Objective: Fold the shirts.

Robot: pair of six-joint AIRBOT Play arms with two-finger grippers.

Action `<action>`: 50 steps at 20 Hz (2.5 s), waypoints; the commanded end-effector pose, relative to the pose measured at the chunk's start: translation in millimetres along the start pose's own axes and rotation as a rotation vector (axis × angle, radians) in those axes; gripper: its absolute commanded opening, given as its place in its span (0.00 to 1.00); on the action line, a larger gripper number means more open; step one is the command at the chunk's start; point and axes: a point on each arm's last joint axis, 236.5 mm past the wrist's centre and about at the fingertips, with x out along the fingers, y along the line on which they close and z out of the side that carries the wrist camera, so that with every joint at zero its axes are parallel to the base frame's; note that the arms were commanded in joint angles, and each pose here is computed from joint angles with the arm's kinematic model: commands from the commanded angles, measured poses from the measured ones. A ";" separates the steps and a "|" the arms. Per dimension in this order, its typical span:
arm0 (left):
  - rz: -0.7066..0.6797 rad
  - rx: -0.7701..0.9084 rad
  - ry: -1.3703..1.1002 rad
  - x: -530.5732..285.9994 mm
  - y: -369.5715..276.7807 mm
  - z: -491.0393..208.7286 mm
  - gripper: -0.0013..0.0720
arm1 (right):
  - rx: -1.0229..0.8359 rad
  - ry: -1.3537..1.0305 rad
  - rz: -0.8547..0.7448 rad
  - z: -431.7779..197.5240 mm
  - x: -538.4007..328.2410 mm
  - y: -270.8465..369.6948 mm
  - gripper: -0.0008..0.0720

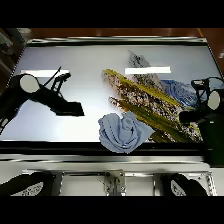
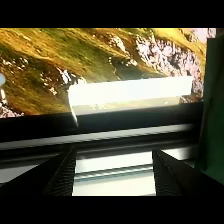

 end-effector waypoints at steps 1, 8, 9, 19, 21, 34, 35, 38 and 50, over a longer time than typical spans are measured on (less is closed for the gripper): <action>-0.051 -0.128 0.152 37.7 21.4 -62.8 0.96 | 0.086 0.038 0.238 -16.2 27.7 26.5 0.82; -0.258 -0.274 0.056 136.9 -28.4 -75.7 0.96 | 0.192 0.062 0.554 -31.1 41.7 73.7 0.82; -0.256 -0.283 0.049 144.5 -30.4 -72.8 0.96 | 0.193 0.060 0.555 -30.6 41.4 73.9 0.82; -0.321 -0.378 -0.025 190.6 -60.6 -52.2 0.69 | 0.249 0.083 0.572 -32.6 42.9 79.6 0.88; -0.313 -0.374 -0.036 194.0 -62.0 -51.7 0.14 | 0.273 0.103 0.599 -39.6 52.9 89.4 0.94; -0.402 -0.301 -0.163 137.1 -87.9 -28.7 0.08 | 0.539 0.045 0.783 -6.8 134.0 191.6 0.94; -0.404 -0.298 -0.167 135.3 -88.7 -28.2 0.08 | 0.552 0.030 0.779 -1.4 137.2 196.2 0.91; -0.394 -0.268 -0.187 129.4 -85.8 -25.7 0.08 | 0.549 -0.021 0.787 15.7 127.5 193.3 0.10; -0.285 0.020 -1.143 -276.9 -42.6 56.1 0.07 | 0.162 -1.033 0.433 110.6 -224.8 24.7 0.10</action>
